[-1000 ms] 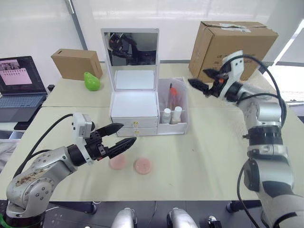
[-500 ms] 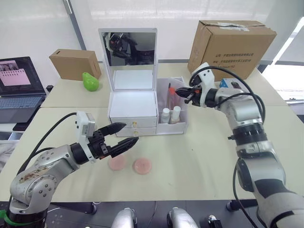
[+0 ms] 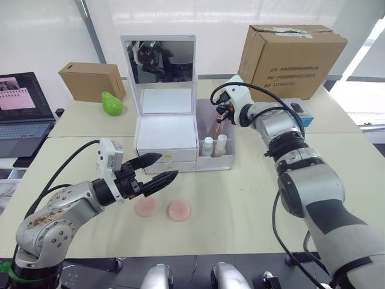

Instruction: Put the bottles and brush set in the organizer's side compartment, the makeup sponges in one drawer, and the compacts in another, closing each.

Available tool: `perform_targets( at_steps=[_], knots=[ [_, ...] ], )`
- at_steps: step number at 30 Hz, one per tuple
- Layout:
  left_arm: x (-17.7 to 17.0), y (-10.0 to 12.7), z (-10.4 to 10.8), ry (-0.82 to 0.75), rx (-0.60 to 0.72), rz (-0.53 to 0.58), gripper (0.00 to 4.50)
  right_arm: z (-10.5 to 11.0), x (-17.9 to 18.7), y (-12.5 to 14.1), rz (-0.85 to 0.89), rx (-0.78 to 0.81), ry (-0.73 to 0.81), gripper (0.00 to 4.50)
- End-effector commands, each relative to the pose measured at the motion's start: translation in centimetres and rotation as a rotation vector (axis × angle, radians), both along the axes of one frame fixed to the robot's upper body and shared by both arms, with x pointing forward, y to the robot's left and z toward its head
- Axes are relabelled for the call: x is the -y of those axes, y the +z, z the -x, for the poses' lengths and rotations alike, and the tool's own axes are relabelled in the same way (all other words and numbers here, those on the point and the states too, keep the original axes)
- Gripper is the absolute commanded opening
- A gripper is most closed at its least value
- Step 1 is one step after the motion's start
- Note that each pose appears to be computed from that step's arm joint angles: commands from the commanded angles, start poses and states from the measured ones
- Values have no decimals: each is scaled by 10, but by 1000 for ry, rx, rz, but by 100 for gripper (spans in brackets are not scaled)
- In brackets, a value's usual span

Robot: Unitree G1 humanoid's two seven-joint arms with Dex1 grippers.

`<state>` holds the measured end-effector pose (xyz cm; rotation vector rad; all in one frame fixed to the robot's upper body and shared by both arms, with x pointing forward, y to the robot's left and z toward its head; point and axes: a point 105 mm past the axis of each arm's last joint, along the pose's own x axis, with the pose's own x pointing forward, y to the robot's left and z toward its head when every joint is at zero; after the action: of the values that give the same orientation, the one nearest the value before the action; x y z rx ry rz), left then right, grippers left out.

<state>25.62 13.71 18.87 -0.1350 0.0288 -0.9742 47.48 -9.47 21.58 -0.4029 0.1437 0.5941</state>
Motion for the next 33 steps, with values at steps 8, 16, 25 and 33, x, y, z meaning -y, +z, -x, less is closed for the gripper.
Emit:
perform_targets(
  at_steps=[8, 16, 25, 33],
  knots=[
    [-17, 6, 2, 49, 28, 6, 450, 42, 15, 92, -341, 141, 224, 8],
    [-133, -12, -2, 322, -41, -198, 450, 161, 98, 35, -369, -12, 301, 8],
    [-259, -33, 23, 565, -181, -378, 450, 225, 215, -46, -178, -117, -10, 223],
    [-281, -33, 22, 588, -174, -424, 450, 241, 245, -69, -139, -144, -89, 447]
  ],
)
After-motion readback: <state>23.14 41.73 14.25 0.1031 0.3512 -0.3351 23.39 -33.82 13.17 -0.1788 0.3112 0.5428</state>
